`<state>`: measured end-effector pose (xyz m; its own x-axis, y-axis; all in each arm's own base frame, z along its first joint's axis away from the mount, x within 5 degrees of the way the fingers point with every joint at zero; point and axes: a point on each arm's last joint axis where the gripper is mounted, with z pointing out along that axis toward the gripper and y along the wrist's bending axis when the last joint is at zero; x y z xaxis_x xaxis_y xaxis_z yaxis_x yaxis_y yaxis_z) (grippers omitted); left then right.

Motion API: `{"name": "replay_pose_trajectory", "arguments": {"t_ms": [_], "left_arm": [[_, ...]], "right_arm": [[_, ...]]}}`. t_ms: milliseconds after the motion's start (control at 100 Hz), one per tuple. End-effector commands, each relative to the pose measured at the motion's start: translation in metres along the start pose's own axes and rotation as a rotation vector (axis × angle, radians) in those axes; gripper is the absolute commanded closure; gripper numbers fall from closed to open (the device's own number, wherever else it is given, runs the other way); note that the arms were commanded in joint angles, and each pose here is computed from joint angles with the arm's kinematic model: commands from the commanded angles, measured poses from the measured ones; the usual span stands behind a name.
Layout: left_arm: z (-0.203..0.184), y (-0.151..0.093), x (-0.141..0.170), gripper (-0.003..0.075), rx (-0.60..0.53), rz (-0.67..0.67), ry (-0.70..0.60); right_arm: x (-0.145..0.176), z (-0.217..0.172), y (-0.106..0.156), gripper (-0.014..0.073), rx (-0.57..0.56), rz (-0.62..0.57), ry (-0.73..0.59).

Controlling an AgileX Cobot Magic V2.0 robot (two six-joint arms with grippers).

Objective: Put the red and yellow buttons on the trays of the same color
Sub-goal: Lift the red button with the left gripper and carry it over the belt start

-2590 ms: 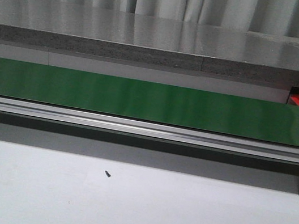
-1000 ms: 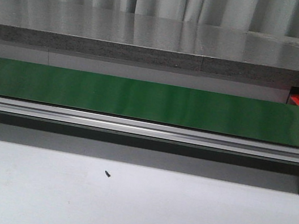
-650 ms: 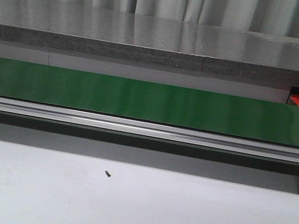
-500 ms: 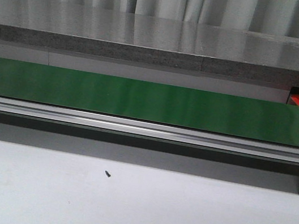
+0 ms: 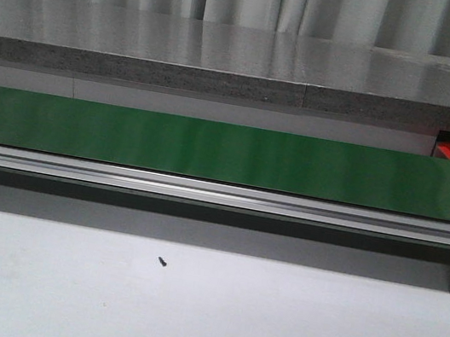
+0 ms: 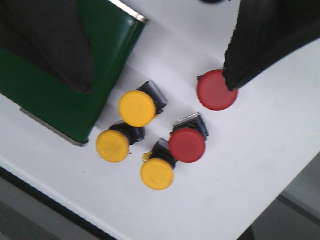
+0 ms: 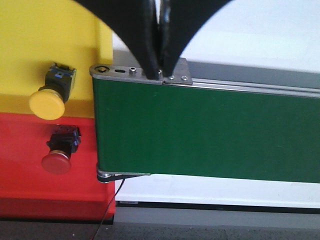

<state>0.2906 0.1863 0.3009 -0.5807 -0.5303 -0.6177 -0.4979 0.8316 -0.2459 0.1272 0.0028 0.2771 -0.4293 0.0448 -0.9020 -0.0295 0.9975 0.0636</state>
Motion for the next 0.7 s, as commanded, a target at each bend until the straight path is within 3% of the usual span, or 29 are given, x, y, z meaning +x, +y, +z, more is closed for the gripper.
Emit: {"name": "replay_pose_trajectory", "arguments": {"t_ms": [0, 430, 690], "left_arm": [[-0.018, 0.002, -0.011, 0.0186, -0.013, -0.001, -0.085], [0.045, 0.027, 0.003, 0.0187, -0.069, -0.02, 0.074], [0.07, 0.036, 0.007, 0.0187, -0.088, -0.037, 0.076]], "right_arm": [[-0.014, -0.003, -0.001, 0.0717, 0.013, 0.009, -0.101], [-0.014, -0.002, -0.001, 0.0717, 0.012, 0.01, -0.09], [-0.013, -0.002, -0.001, 0.0717, 0.012, 0.01, -0.087]]}}
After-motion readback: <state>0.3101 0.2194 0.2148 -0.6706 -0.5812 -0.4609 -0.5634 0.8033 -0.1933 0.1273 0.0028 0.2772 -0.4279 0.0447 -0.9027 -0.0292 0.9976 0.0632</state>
